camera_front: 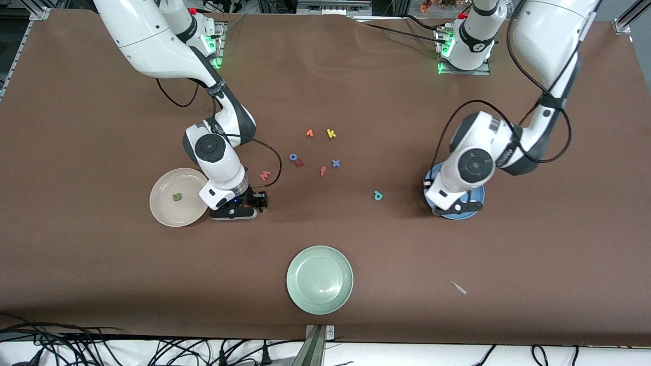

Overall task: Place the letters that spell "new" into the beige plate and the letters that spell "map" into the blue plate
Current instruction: 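Place the yellow d in the blue plate while the right gripper grasps the orange e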

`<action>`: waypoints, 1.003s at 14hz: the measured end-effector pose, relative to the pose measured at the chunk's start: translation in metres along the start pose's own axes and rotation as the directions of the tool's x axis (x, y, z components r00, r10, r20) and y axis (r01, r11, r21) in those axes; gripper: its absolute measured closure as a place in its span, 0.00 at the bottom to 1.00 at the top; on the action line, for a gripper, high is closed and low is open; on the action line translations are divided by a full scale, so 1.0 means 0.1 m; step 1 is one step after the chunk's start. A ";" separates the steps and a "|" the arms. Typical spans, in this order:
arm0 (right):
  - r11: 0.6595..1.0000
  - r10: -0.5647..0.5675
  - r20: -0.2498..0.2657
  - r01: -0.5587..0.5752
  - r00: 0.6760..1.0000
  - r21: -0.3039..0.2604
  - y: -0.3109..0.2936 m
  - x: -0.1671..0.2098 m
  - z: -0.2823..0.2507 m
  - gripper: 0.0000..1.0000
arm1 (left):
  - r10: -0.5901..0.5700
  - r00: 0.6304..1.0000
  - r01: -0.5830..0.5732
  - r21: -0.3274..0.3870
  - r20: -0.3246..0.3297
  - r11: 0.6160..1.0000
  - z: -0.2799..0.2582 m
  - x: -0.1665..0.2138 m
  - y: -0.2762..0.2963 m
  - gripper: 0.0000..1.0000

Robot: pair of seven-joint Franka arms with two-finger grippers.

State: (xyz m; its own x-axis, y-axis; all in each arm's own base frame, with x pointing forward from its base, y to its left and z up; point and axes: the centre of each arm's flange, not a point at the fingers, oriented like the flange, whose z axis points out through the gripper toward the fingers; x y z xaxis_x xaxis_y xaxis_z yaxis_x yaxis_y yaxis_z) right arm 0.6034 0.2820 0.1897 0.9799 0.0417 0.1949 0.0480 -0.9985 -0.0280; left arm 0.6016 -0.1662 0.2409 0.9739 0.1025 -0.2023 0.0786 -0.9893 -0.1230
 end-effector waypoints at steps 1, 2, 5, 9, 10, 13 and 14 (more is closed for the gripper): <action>1.000 0.000 0.000 0.000 1.000 0.000 0.00 0.00 0.00 0.28 | 0.013 1.000 -0.013 -0.012 -0.003 1.000 0.08 0.05 -0.03 0.72; 1.000 0.000 0.000 0.000 1.000 0.000 0.00 0.00 0.00 0.34 | 0.025 1.000 -0.025 -0.020 -0.003 1.000 0.16 0.08 0.00 0.72; 1.000 0.001 0.005 -0.001 1.000 -0.004 0.02 -0.01 0.02 0.35 | 0.046 0.999 -0.046 -0.022 0.002 0.999 0.28 0.07 0.10 0.47; 1.000 0.005 0.019 -0.005 1.000 -0.015 0.08 -0.06 0.07 0.35 | 0.095 0.995 -0.096 -0.034 -0.033 0.995 0.09 0.00 0.43 0.05; 1.000 0.006 0.021 -0.006 1.000 -0.017 0.10 -0.07 0.08 0.35 | 0.111 0.993 -0.113 -0.037 -0.044 0.993 0.04 -0.02 0.54 0.00; 1.000 0.007 0.025 -0.007 1.000 -0.020 0.12 -0.08 0.10 0.47 | 0.194 0.977 -0.200 -0.056 -0.088 0.978 -0.16 -0.19 1.10 0.00; 1.000 0.007 0.025 -0.007 1.000 -0.021 0.12 -0.08 0.10 0.47 | 0.227 0.969 -0.233 -0.057 -0.093 0.971 -0.15 -0.26 1.35 0.00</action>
State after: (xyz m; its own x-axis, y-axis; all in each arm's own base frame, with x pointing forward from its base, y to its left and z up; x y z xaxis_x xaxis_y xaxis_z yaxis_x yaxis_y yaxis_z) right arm 0.5977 0.2704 0.1778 0.9849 0.0352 0.1696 0.0373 -0.9993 -0.0092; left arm 0.5900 -0.3037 0.2443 0.9819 -0.1347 -0.1334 -0.1382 -0.9903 -0.0169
